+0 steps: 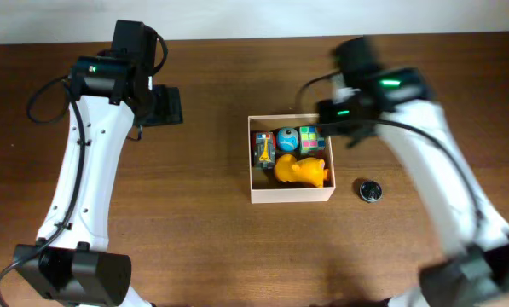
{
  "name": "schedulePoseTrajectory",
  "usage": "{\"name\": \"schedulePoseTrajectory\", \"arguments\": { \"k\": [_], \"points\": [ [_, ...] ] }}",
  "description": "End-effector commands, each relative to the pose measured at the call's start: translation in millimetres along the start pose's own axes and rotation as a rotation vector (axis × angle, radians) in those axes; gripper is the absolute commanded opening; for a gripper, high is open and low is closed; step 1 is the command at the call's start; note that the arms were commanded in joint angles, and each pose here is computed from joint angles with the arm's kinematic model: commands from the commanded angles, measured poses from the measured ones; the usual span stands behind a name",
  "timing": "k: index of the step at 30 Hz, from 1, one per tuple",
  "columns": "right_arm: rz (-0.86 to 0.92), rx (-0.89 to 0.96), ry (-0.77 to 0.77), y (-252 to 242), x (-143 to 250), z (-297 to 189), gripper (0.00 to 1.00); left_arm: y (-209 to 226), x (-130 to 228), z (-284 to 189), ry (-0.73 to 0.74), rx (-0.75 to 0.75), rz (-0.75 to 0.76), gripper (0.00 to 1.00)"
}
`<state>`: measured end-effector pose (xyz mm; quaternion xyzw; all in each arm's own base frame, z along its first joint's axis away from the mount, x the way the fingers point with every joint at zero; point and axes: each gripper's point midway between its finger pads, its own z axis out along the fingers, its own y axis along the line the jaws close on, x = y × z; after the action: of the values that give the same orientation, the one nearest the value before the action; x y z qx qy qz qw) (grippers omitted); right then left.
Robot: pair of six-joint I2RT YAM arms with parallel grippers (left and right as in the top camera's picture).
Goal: Pack container
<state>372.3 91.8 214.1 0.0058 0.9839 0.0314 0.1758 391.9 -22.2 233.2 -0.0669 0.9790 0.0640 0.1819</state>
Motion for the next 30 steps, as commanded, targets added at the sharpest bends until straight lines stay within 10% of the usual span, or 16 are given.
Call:
{"name": "schedulePoseTrajectory", "arguments": {
  "k": [1, 10, 30],
  "points": [
    [0.112, 0.046, -0.198, -47.4, -6.2, -80.5, 0.75, 3.8, -4.8, -12.9, -0.039, 0.001, 0.006, 0.99],
    [0.216, 0.141, -0.149, -95.3, 43.0, -110.6, 0.9, 3.8, -4.8, -12.9, -0.039, 0.001, 0.006, 0.99],
    [0.311, 0.195, 0.197, -114.3, 110.0, 102.4, 0.94, 3.8, -4.8, -12.9, -0.039, 0.001, 0.006, 0.99]
  ]
}}
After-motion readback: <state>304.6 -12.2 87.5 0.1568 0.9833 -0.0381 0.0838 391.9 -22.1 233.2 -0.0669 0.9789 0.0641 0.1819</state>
